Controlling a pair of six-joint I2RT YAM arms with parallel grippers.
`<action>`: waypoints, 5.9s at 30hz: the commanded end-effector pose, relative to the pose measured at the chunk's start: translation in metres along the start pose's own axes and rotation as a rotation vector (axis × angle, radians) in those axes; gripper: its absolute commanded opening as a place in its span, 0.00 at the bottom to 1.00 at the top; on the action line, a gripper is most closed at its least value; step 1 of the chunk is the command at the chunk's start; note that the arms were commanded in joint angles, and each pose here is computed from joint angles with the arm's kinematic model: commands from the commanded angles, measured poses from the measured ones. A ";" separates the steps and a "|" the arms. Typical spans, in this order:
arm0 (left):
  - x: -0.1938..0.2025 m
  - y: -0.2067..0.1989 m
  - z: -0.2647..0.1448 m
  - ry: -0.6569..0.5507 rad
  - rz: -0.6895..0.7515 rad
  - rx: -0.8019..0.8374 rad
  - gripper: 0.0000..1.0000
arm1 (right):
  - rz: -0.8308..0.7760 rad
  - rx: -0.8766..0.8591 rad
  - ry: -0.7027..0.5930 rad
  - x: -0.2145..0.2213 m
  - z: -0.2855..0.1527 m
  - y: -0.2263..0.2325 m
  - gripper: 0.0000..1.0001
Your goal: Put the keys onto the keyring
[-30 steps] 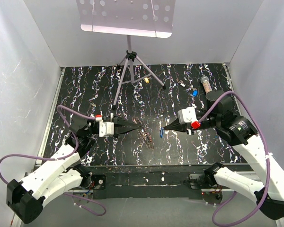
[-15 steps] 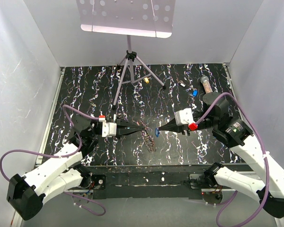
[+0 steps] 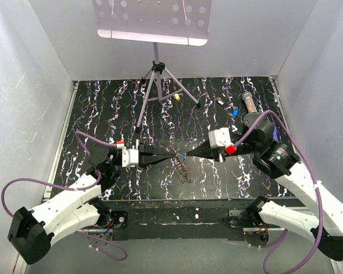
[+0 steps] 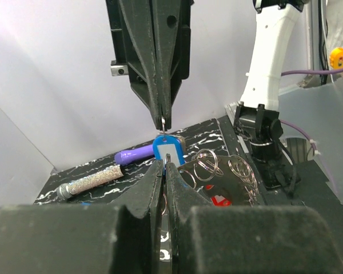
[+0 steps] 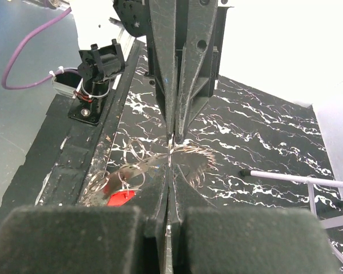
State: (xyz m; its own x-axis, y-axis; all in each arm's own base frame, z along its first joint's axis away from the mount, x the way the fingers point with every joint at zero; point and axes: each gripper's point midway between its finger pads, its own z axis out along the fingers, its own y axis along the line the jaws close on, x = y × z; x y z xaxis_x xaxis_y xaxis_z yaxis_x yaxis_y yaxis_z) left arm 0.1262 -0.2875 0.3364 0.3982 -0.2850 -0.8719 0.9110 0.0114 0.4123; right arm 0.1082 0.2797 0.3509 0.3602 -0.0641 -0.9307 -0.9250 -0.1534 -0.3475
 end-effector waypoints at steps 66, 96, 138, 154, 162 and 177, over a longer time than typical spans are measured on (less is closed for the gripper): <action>-0.024 0.014 -0.001 -0.104 0.022 -0.113 0.00 | -0.077 0.059 -0.085 -0.031 0.005 -0.014 0.01; -0.023 0.014 -0.001 -0.104 0.021 -0.111 0.00 | -0.058 0.051 -0.089 -0.028 0.010 -0.015 0.01; -0.021 0.016 -0.004 -0.085 0.032 -0.132 0.00 | -0.059 0.075 -0.075 -0.028 0.009 -0.018 0.01; -0.020 0.018 -0.004 -0.078 0.055 -0.141 0.00 | -0.066 0.091 -0.062 -0.026 0.007 -0.020 0.01; -0.020 0.019 -0.005 -0.075 0.057 -0.147 0.00 | -0.084 0.095 -0.068 -0.031 0.005 -0.021 0.01; -0.022 0.017 -0.004 -0.084 0.056 -0.133 0.00 | -0.069 0.084 -0.064 -0.025 0.008 -0.020 0.01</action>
State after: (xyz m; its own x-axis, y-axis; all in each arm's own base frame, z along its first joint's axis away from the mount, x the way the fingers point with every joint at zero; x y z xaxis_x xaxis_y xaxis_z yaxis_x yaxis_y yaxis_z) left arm 0.1369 -0.2821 0.3476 0.4057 -0.3299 -0.8524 0.9138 0.1285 0.3852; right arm 0.1177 0.2926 0.3584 0.3714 -0.0396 -0.9276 -0.9260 -0.0880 -0.3670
